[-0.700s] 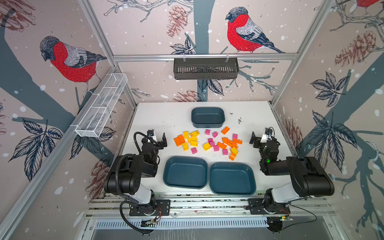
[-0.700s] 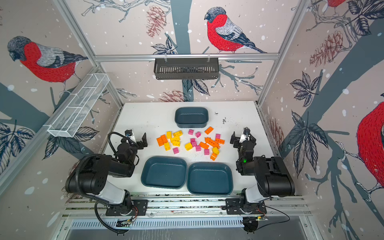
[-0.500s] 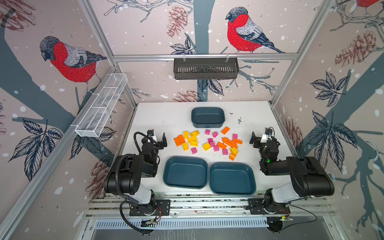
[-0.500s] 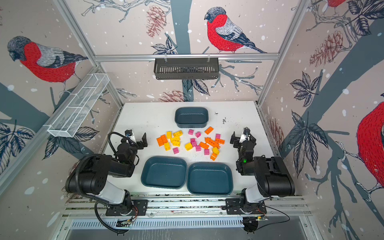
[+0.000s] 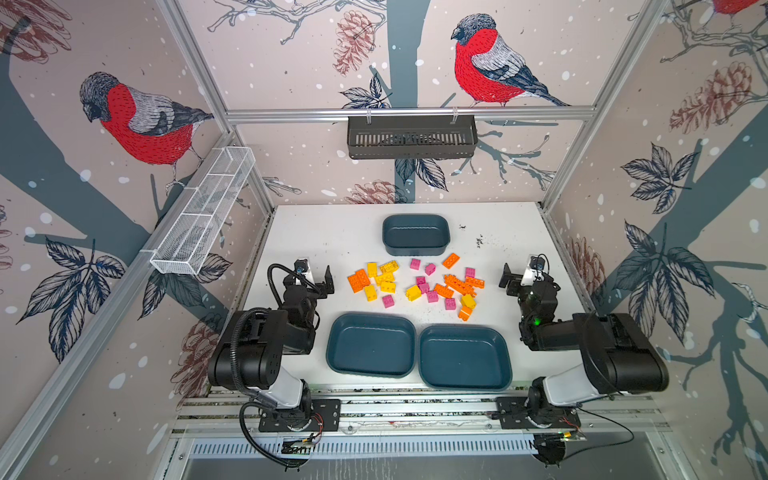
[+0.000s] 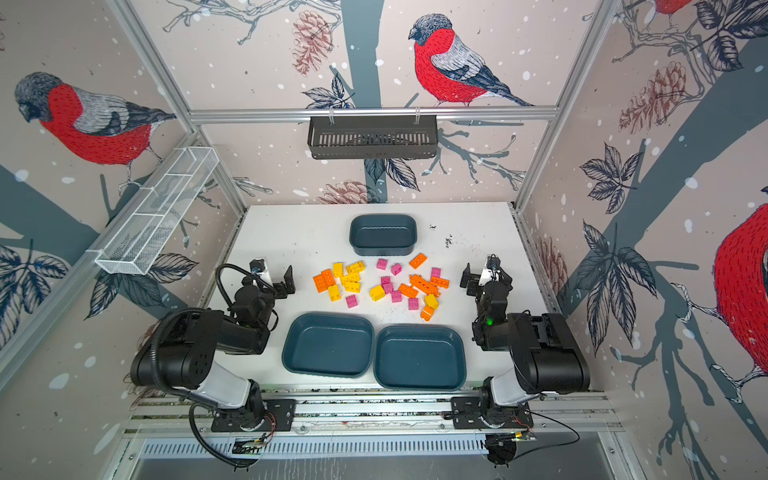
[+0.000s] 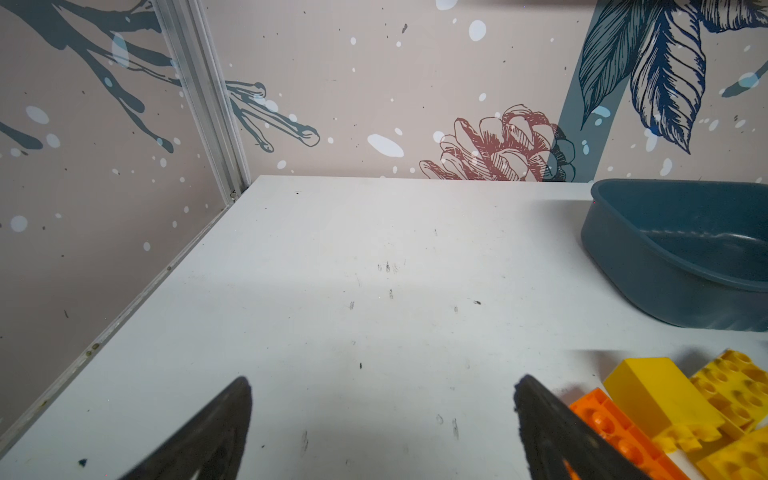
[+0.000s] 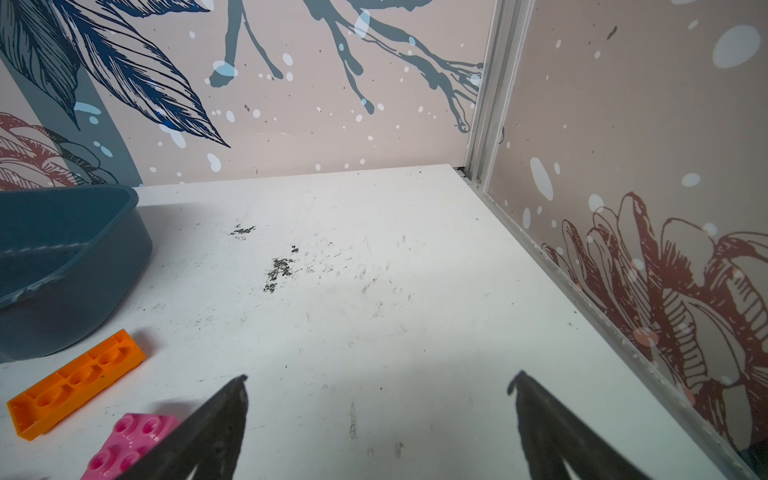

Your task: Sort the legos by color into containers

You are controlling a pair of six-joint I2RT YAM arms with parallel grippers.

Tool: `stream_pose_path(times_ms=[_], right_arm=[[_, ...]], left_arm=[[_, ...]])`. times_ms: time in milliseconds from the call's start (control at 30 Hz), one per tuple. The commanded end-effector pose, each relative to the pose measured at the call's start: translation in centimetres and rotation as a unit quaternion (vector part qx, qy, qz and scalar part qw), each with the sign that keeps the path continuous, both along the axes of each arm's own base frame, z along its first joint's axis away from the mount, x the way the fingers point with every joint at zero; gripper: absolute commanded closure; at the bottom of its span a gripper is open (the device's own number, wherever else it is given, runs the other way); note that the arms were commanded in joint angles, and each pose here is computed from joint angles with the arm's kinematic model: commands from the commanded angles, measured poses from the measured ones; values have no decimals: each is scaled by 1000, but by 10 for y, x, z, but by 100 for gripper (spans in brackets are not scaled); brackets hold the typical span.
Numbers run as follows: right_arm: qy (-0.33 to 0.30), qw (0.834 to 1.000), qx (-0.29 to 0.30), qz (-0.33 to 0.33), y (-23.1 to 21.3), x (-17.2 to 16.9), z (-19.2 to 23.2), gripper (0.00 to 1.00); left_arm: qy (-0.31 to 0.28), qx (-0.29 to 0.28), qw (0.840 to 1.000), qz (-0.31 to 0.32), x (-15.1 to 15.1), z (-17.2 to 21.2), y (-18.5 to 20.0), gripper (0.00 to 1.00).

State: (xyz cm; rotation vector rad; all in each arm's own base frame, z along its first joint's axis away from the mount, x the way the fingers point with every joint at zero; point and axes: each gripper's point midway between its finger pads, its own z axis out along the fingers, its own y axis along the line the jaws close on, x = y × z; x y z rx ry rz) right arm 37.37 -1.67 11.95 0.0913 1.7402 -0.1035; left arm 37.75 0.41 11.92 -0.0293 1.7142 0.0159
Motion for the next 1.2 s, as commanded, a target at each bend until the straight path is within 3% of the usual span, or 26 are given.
stream_pose_path(times_ms=[0, 433, 700, 967, 1167], right_arm=[[-9, 1000, 6, 2, 0, 1, 4, 1], [-13, 1000, 1, 21, 7, 1, 19, 1], [-42, 997, 1, 60, 20, -7, 59, 1], [-30, 988, 26, 151, 56, -16, 97, 1], [18, 965, 40, 260, 100, -31, 110, 1]], left_arm=[[-19, 6, 1000, 5, 1, 9, 2, 2], [-20, 14, 1000, -5, 2, 24, -3, 2], [-12, 8, 1000, 3, 6, 72, -3, 3], [78, -15, 996, -32, 5, 106, -21, 2], [174, -16, 981, -90, -14, 91, -46, 2]])
